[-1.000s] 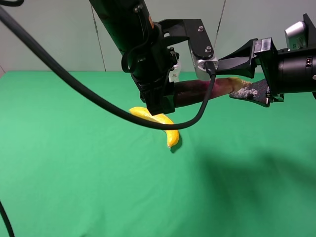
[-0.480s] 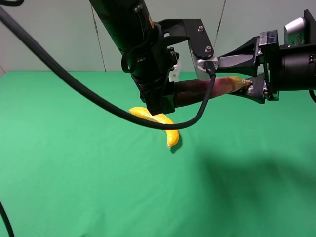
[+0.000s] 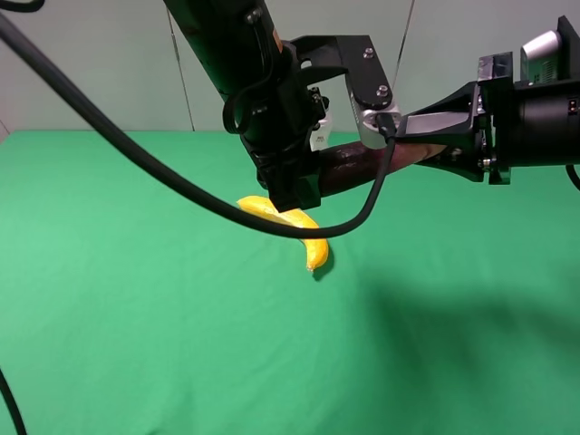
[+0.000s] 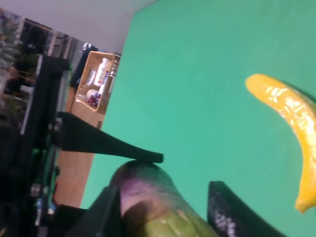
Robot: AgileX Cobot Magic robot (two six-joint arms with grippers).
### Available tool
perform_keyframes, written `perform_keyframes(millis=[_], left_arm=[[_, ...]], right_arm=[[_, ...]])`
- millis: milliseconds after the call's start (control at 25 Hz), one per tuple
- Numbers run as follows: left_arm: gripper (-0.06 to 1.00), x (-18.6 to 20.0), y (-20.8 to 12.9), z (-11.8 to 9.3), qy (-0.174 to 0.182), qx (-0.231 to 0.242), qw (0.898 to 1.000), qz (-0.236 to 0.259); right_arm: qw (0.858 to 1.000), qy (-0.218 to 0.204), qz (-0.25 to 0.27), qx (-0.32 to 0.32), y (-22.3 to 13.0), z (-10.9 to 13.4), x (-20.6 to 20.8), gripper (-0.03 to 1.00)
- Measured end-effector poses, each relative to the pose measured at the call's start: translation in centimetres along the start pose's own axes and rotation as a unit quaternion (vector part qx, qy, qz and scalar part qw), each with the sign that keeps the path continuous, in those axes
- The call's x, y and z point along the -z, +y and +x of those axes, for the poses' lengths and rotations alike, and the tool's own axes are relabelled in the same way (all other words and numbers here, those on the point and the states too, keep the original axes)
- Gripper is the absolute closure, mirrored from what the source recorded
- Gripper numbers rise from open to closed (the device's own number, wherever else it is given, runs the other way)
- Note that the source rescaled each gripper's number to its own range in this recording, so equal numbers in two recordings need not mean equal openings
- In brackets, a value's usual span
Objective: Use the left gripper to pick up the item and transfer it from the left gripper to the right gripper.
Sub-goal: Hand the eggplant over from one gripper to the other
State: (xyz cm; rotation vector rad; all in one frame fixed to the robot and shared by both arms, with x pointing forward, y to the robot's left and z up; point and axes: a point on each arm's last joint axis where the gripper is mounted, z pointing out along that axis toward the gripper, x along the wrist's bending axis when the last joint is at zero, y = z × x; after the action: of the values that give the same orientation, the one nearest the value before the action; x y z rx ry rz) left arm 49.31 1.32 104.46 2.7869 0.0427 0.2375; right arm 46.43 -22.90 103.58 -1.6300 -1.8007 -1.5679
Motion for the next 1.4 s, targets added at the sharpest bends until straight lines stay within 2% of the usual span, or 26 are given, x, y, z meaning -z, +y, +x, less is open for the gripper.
perform_keyframes(millis=[80,720,760,800,880,960,1080,1400], left_arm=[[0.93,-0.03,0.00,0.00,-0.001,-0.001,1.000,0.000],[0.92,-0.03,0.00,0.00,-0.001,0.000,1.000,0.000],[0.84,-0.03,0.00,0.00,-0.001,0.005,1.000,0.000],[0.60,-0.03,0.00,0.00,-0.001,0.011,1.000,0.000],[0.23,-0.03,0.04,0.03,0.001,0.024,1.000,-0.002],[0.05,-0.03,0.05,0.04,0.002,0.033,0.999,-0.003],[-0.03,-0.03,0.05,0.04,0.002,0.036,0.999,-0.003],[-0.05,0.35,0.06,0.00,0.004,0.036,0.999,-0.006]], right_arm=[[1.000,0.009,0.000,-0.003,0.02,0.17,0.01,0.94],[1.000,0.009,-0.001,-0.003,0.03,0.18,0.01,0.94],[1.000,0.007,0.000,-0.002,0.01,0.14,0.01,0.94],[1.000,0.003,0.001,0.000,0.00,0.07,0.00,0.94],[1.000,0.000,0.002,0.002,-0.02,0.00,0.00,0.95],[1.000,0.000,0.002,0.002,-0.02,0.00,0.00,0.95],[1.000,0.000,0.002,0.002,-0.02,0.00,0.00,0.95],[1.000,-0.001,0.002,0.002,-0.02,-0.01,0.00,0.95]])
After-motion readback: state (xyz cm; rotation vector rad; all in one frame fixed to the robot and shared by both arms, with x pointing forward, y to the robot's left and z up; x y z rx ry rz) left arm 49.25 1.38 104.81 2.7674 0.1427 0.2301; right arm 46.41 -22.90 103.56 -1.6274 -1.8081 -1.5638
